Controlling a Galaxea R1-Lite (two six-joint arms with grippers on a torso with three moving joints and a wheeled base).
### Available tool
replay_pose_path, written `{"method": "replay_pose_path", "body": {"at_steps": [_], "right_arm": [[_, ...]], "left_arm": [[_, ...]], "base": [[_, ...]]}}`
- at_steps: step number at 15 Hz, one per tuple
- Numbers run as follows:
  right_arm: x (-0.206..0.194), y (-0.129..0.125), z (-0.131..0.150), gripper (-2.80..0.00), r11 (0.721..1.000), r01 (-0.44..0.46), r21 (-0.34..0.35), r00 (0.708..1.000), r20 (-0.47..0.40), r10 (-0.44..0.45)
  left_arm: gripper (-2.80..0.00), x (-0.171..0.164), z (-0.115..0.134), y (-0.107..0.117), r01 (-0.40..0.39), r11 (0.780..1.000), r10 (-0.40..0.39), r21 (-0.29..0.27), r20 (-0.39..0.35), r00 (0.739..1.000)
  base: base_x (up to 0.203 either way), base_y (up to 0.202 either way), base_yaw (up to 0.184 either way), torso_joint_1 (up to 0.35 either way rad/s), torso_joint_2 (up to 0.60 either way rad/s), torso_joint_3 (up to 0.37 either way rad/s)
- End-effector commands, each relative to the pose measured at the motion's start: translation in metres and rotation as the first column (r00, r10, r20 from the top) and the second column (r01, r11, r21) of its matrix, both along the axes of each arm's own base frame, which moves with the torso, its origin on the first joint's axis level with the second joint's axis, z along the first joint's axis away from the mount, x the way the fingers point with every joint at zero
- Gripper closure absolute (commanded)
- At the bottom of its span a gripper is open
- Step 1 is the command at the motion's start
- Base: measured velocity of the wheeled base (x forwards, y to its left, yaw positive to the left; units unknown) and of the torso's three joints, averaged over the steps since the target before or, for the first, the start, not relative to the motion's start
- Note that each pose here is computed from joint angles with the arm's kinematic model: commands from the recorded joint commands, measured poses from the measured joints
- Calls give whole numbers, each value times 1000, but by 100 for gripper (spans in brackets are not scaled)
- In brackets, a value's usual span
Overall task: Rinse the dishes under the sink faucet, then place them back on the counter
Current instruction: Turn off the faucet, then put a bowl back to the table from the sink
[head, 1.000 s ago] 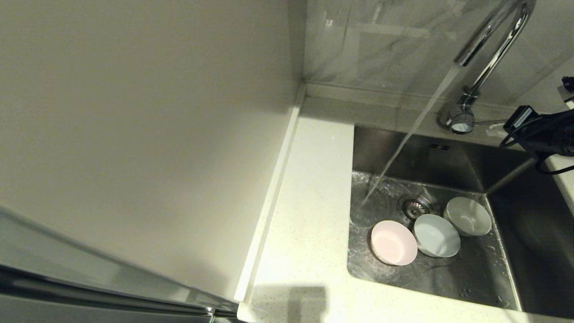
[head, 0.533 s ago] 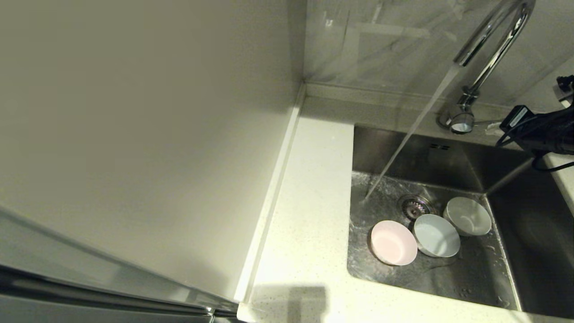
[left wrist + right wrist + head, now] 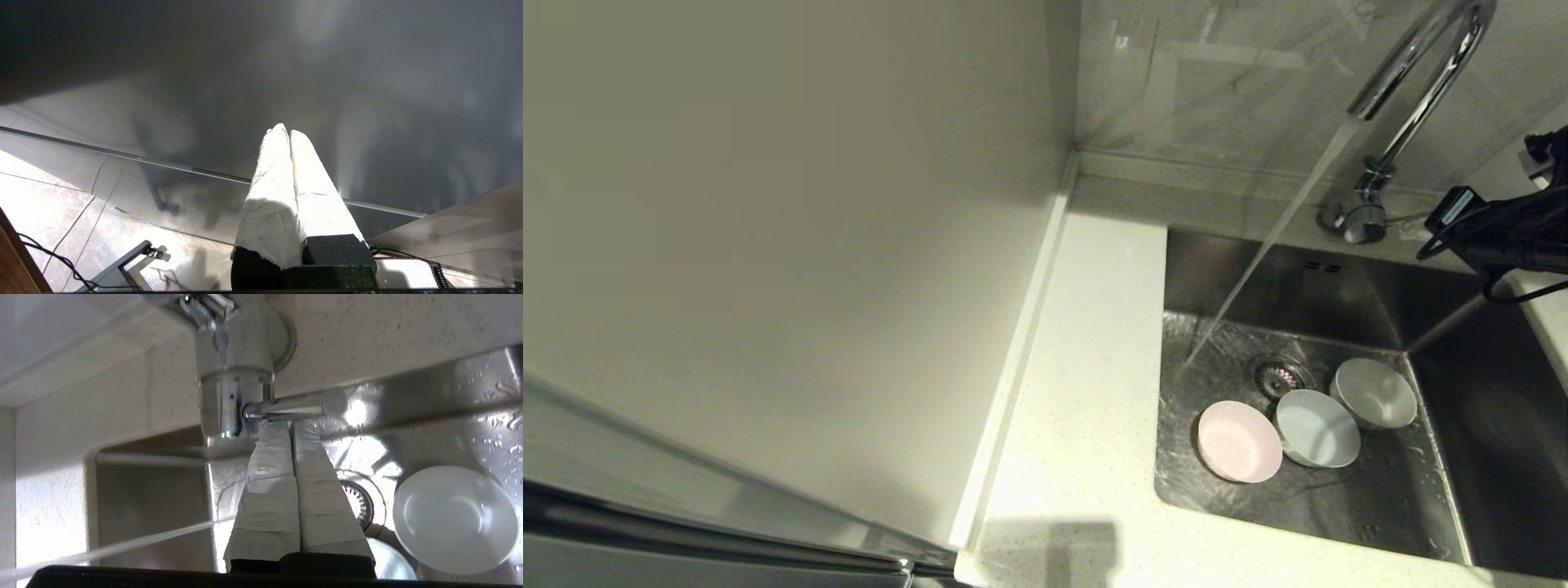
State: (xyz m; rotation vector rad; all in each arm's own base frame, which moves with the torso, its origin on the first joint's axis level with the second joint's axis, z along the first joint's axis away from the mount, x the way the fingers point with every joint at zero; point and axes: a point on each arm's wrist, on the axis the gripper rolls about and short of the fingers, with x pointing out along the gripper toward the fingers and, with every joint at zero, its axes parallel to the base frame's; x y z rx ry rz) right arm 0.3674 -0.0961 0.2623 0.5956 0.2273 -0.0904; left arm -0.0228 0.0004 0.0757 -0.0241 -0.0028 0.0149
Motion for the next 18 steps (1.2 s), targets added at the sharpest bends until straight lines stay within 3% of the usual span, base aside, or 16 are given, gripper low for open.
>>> {"method": "replay_pose_path", "body": {"at_steps": [1, 11, 15, 18], "right_arm": [[3, -1, 2, 0, 1000, -1, 0, 1000, 11, 1], [4, -1, 9, 0, 1000, 16, -12, 999, 35, -16], [-35, 2, 22, 0, 999, 28, -46, 999, 40, -27], [-76, 7, 7, 0, 996, 22, -92, 999, -27, -24]], "left_arm": [[0, 0, 0, 0, -2, 1000, 2, -1, 4, 1000], [0, 0, 0, 0, 0, 1000, 0, -1, 4, 1000], [0, 0, 0, 0, 0, 1000, 0, -1, 4, 1000], [0, 0, 0, 0, -1, 1000, 1, -1, 4, 1000]], "base": [[0, 0, 0, 0, 0, 0], [0, 0, 0, 0, 0, 0], [0, 0, 0, 0, 0, 0], [0, 0, 0, 0, 0, 0]]}}
